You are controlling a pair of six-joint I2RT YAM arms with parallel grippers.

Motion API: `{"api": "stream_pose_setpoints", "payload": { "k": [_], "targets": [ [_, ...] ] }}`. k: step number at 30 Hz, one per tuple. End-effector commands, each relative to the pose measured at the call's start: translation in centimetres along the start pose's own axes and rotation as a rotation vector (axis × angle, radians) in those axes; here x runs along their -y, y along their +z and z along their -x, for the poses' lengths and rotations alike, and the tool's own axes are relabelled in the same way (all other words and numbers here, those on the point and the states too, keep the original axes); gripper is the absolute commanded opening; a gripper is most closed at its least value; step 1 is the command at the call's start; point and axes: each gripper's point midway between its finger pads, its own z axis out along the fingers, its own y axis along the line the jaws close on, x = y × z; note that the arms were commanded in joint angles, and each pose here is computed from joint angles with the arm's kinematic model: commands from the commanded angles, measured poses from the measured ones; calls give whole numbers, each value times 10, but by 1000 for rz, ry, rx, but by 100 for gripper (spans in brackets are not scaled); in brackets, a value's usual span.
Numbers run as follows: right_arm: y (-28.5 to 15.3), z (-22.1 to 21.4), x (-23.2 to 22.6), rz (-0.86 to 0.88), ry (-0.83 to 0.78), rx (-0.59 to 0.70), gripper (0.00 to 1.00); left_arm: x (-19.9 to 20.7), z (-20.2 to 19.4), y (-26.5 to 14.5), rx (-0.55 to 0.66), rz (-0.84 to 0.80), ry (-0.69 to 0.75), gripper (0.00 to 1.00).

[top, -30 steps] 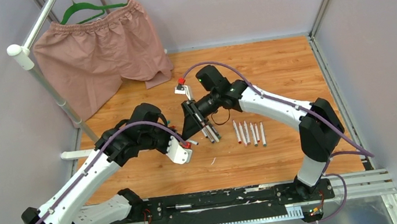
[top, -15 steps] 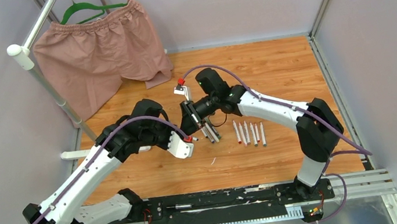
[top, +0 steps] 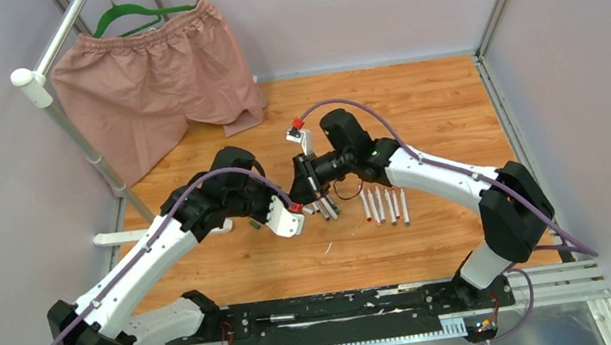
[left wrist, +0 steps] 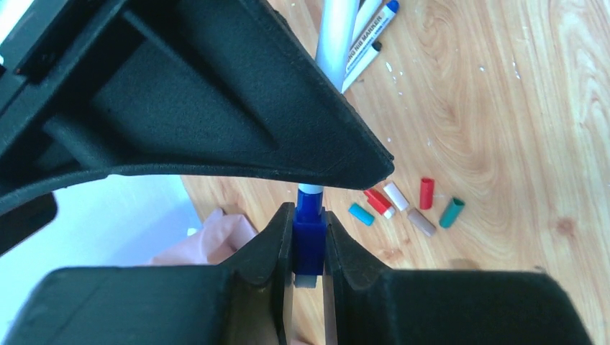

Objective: Open the pen caps

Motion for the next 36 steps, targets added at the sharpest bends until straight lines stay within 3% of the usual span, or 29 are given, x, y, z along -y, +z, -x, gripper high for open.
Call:
{"api": "stream_pose_setpoints", "payload": {
  "k": [1, 13, 15, 19, 24, 28, 32, 36],
  "targets": [
    [-25, -59, 9, -53, 108, -142, 0, -7, -80, -20, -313, 30, -95, 0],
    [-50, -75, 27, -174, 128, -130, 0, -9, -96, -19, -345, 70, -150, 0],
    [-65, -65, 49, -315, 107, -75, 0, -3, -97, -13, -339, 59, -214, 0],
    [-114, -48, 111, -784, 30, 57, 0, 23, -101, 8, -342, -24, -390, 0],
    [-170, -44, 159, -1122, 49, 156, 0, 51, -106, 36, -330, -95, -543, 0],
    [-186, -62, 189, -1243, 83, 133, 4, 73, -106, 61, -311, -158, -632, 0],
    [-180, -66, 207, -1260, 95, 144, 9, 88, -108, 80, -301, -171, -692, 0],
    [-176, -61, 223, -1290, 103, 154, 11, 102, -114, 86, -328, -170, -722, 13]
  ]
}}
